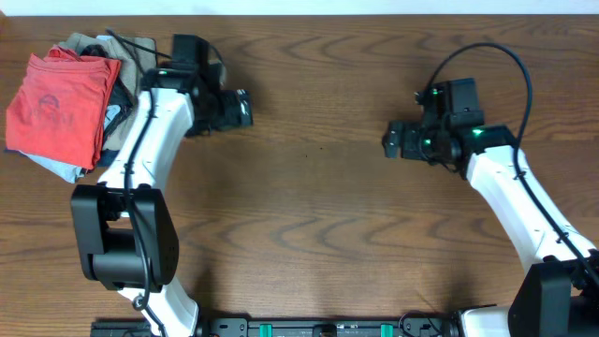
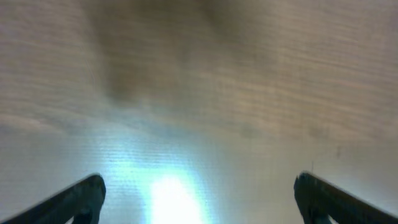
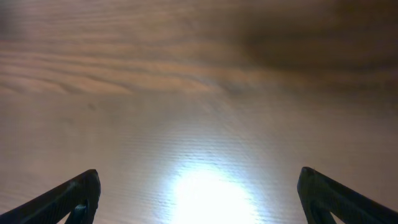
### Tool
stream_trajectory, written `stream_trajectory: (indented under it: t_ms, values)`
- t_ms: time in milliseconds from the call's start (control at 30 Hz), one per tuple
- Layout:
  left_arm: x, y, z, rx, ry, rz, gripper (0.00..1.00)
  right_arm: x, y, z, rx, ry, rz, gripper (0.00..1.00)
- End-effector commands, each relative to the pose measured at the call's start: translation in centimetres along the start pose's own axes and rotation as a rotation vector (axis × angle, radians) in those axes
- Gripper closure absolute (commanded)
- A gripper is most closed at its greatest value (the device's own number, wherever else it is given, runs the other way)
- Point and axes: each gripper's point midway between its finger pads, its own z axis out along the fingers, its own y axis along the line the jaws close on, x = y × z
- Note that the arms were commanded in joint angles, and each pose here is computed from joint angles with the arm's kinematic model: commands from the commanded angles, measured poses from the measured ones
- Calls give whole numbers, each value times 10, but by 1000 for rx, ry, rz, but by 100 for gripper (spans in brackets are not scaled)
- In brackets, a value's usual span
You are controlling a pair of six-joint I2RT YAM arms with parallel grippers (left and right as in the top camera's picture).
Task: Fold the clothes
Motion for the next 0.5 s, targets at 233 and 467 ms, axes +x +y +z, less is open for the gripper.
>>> stream_trajectory:
  t_ms: [233,467]
  values:
    - [101,19,-21,-128,417,-70,2,62,-31,-15,48,268,84,1]
    - [128,17,-34,-137,472,-45,2,76,-31,-27,59,306,57,1]
